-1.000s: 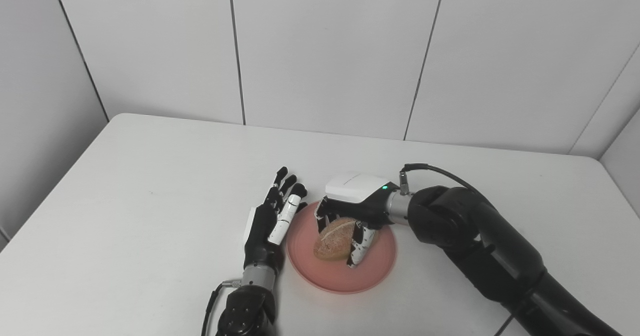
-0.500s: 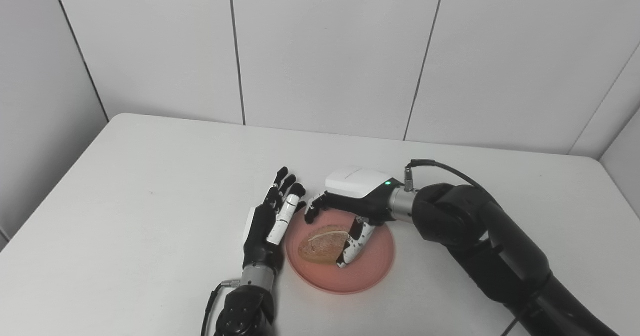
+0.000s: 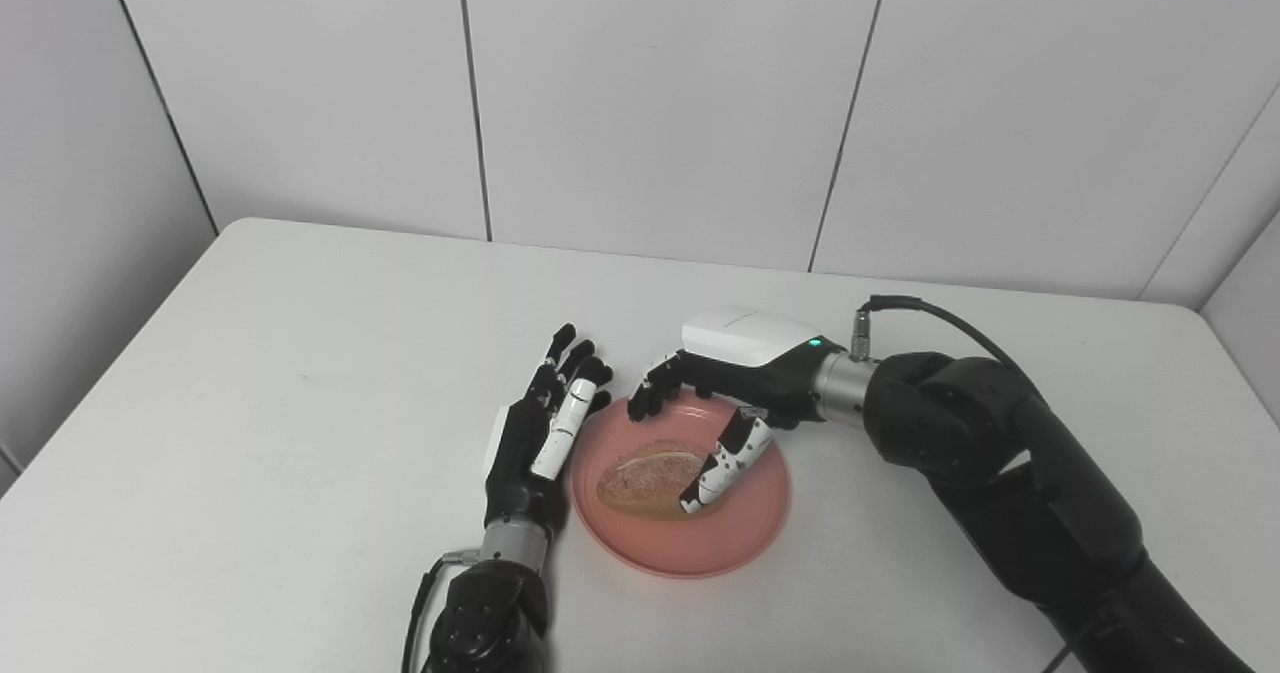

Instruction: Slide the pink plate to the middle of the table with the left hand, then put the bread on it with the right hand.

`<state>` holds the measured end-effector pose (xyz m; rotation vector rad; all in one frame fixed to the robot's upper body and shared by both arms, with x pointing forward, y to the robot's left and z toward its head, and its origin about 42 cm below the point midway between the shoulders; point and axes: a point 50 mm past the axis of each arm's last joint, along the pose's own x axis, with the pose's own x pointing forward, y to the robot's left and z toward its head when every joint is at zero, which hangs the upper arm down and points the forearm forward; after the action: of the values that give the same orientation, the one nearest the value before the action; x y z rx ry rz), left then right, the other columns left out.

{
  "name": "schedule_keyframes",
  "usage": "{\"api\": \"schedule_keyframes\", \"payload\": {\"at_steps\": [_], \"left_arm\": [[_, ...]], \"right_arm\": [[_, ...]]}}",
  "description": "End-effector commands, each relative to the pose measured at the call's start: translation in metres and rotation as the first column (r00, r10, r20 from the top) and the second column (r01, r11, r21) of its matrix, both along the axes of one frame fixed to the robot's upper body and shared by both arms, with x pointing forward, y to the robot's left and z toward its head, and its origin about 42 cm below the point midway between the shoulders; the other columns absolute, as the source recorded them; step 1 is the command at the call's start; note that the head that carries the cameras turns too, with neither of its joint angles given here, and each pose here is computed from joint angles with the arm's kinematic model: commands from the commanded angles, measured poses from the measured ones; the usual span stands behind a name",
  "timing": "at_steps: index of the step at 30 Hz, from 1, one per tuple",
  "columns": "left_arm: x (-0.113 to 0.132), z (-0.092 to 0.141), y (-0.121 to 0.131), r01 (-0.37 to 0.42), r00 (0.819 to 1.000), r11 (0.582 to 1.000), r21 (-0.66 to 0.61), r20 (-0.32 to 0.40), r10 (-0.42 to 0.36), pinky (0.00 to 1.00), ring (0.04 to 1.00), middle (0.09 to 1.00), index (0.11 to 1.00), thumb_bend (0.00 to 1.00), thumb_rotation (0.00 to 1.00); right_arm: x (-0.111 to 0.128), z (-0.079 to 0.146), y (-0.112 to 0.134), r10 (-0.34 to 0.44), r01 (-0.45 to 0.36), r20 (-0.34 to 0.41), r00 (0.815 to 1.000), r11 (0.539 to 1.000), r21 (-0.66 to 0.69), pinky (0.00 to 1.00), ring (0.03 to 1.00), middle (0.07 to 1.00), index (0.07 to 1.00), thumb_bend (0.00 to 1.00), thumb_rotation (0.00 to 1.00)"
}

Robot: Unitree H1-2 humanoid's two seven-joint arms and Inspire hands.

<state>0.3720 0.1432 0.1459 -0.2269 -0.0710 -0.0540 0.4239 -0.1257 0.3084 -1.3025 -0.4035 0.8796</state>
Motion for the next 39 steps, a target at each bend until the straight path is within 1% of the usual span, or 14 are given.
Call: {"api": "schedule_keyframes", "payload": {"at_steps": [1, 4, 5, 7, 9, 13, 14, 17, 22, 24, 27, 30, 35, 39], "left_arm": [[0.000, 0.002, 0.000, -0.001, 1.000, 1.000, 0.001, -0.006, 0.001, 0.83, 0.834, 0.913, 0.914, 0.76, 0.67], [0.000, 0.001, 0.001, 0.000, 1.000, 1.000, -0.002, -0.007, 0.000, 0.83, 0.840, 0.915, 0.917, 0.76, 0.68], [0.001, 0.001, 0.001, -0.001, 1.000, 1.000, -0.004, -0.007, 0.001, 0.84, 0.842, 0.917, 0.922, 0.76, 0.68], [0.000, 0.001, 0.002, -0.002, 1.000, 1.000, -0.008, -0.005, 0.002, 0.85, 0.842, 0.920, 0.925, 0.75, 0.68], [0.000, 0.002, 0.003, -0.001, 1.000, 1.000, -0.011, -0.006, 0.001, 0.86, 0.843, 0.921, 0.924, 0.75, 0.68], [0.000, 0.002, 0.004, -0.003, 1.000, 1.000, -0.005, -0.006, 0.003, 0.86, 0.850, 0.920, 0.922, 0.77, 0.69], [0.000, 0.002, 0.004, -0.004, 1.000, 1.000, -0.007, -0.005, 0.004, 0.86, 0.851, 0.921, 0.923, 0.77, 0.68], [0.000, 0.002, 0.005, -0.008, 1.000, 1.000, -0.001, 0.000, 0.008, 0.85, 0.849, 0.921, 0.928, 0.74, 0.69], [-0.001, 0.003, 0.008, -0.020, 1.000, 1.000, 0.014, 0.010, 0.020, 0.87, 0.853, 0.916, 0.927, 0.72, 0.69], [-0.001, 0.003, 0.009, -0.032, 0.999, 0.998, 0.047, 0.019, 0.031, 0.86, 0.863, 0.908, 0.928, 0.72, 0.73], [-0.003, 0.003, 0.010, -0.045, 0.998, 0.996, 0.080, 0.045, 0.041, 0.95, 0.889, 0.908, 0.930, 0.72, 0.76], [-0.004, 0.003, 0.011, -0.042, 0.997, 0.995, 0.090, 0.069, 0.035, 0.99, 0.950, 0.937, 0.949, 0.72, 0.80], [-0.005, 0.004, 0.013, -0.036, 0.996, 0.991, 0.126, 0.087, 0.025, 1.00, 0.990, 0.965, 0.968, 0.72, 0.83], [-0.007, 0.004, 0.014, -0.034, 0.995, 0.988, 0.152, 0.096, 0.019, 1.00, 0.999, 0.979, 0.971, 0.72, 0.85]], "right_arm": [[-0.006, 0.009, -0.011, -0.086, 0.071, 0.074, 0.994, 0.978, 0.194, 0.61, 0.720, 0.720, 0.657, 1.00, 0.47], [-0.010, -0.003, -0.024, -0.175, 0.140, 0.063, 0.983, 0.921, 0.364, 0.62, 0.720, 0.732, 0.674, 0.99, 0.52], [-0.010, -0.007, -0.028, -0.200, 0.161, 0.053, 0.978, 0.897, 0.413, 0.65, 0.744, 0.762, 0.702, 0.97, 0.60], [-0.013, -0.020, -0.035, -0.271, 0.226, 0.011, 0.962, 0.822, 0.523, 0.69, 0.790, 0.810, 0.745, 0.95, 0.67], [-0.017, -0.033, -0.039, -0.318, 0.279, -0.049, 0.947, 0.735, 0.618, 0.71, 0.813, 0.833, 0.770, 0.93, 0.70], [-0.023, -0.059, -0.044, -0.354, 0.347, -0.184, 0.917, 0.481, 0.805, 0.72, 0.811, 0.831, 0.826, 0.88, 0.77], [-0.025, -0.067, -0.043, -0.356, 0.369, -0.234, 0.905, 0.381, 0.848, 0.73, 0.811, 0.830, 0.834, 0.88, 0.79], [-0.029, -0.083, -0.039, -0.343, 0.420, -0.353, 0.870, 0.145, 0.896, 0.75, 0.830, 0.849, 0.872, 0.85, 0.85], [-0.031, -0.103, -0.034, -0.328, 0.455, -0.448, 0.832, -0.061, 0.889, 0.85, 0.887, 0.913, 0.983, 0.77, 0.94], [-0.031, -0.112, -0.031, -0.312, 0.467, -0.483, 0.818, -0.131, 0.875, 0.90, 0.927, 0.948, 0.998, 0.83, 0.99], [-0.034, -0.127, -0.024, -0.289, 0.477, -0.513, 0.808, -0.190, 0.858, 0.92, 0.933, 0.958, 1.000, 0.88, 1.00], [-0.036, -0.138, -0.019, -0.270, 0.486, -0.528, 0.805, -0.211, 0.848, 0.93, 0.917, 0.946, 1.000, 0.92, 1.00], [-0.041, -0.151, -0.010, -0.245, 0.534, -0.572, 0.783, -0.209, 0.819, 0.96, 0.927, 0.945, 1.000, 0.93, 1.00], [-0.046, -0.159, -0.003, -0.258, 0.547, -0.582, 0.771, -0.197, 0.813, 0.98, 0.938, 0.949, 1.000, 0.88, 1.00]]}}
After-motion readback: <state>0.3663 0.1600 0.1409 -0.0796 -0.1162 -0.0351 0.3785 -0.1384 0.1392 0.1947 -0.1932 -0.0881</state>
